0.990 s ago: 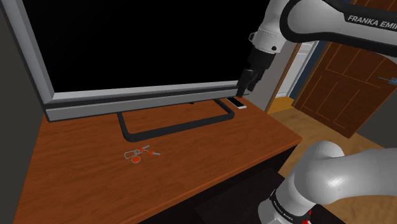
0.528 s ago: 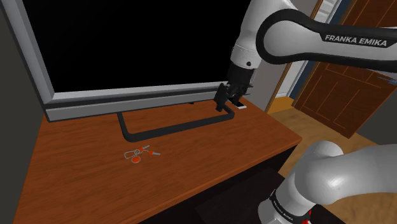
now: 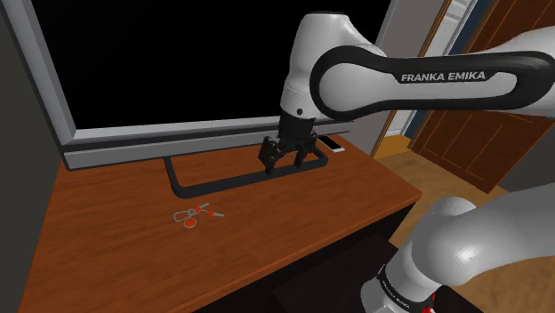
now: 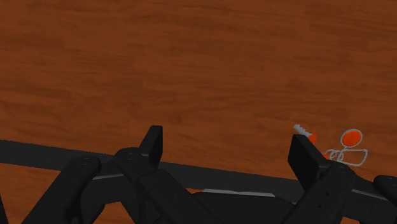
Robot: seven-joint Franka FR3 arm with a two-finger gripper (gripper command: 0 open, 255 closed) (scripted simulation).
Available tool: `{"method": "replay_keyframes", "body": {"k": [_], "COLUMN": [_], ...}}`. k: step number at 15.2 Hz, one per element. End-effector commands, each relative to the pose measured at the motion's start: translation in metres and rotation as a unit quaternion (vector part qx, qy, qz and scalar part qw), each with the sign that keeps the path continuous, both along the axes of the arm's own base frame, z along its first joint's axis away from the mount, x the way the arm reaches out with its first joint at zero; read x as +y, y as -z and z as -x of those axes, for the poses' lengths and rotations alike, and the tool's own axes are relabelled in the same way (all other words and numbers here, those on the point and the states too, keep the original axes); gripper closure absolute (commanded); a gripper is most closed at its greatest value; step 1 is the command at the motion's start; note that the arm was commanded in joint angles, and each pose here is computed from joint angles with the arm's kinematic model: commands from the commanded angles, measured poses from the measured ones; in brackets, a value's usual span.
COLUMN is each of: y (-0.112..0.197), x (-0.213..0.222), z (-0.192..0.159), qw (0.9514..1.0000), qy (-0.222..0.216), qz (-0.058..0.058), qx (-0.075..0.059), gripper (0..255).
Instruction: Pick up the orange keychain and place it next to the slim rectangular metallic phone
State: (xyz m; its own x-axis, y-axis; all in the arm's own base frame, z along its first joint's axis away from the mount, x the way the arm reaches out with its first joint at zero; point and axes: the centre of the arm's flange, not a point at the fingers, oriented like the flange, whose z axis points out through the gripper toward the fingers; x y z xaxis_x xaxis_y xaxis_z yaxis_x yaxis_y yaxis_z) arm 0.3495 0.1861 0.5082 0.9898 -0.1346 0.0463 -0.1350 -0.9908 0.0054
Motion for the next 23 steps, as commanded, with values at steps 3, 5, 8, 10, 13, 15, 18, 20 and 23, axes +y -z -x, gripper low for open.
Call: {"method": "replay_keyframes", "body": {"k": [3, 5, 8, 10, 13, 15, 18, 20, 23], "y": [0.027, 0.041, 0.061, 0.074, 0.094, 0.108, 0.128, 0.136, 0.151], "x": [0.044, 0.065, 0.095, 0.115, 0.144, 0.163, 0.190, 0.200, 0.200], "z": [-0.017, -0.027, -0.044, -0.055, -0.074, -0.087, -0.107, -0.115, -0.115], "qw": [0.9994, 0.9986, 0.9970, 0.9955, 0.9928, 0.9906, 0.9868, 0.9853, 0.9853], "qy": [0.035, 0.052, 0.077, 0.094, 0.119, 0.135, 0.160, 0.169, 0.169], "qz": [-0.002, -0.003, -0.004, -0.005, -0.006, -0.007, -0.009, -0.009, -0.009], "qx": [0.005, 0.008, 0.012, 0.014, 0.018, 0.021, 0.025, 0.026, 0.026], "gripper": [0, 0, 0, 0, 0, 0, 0, 0, 0]}}
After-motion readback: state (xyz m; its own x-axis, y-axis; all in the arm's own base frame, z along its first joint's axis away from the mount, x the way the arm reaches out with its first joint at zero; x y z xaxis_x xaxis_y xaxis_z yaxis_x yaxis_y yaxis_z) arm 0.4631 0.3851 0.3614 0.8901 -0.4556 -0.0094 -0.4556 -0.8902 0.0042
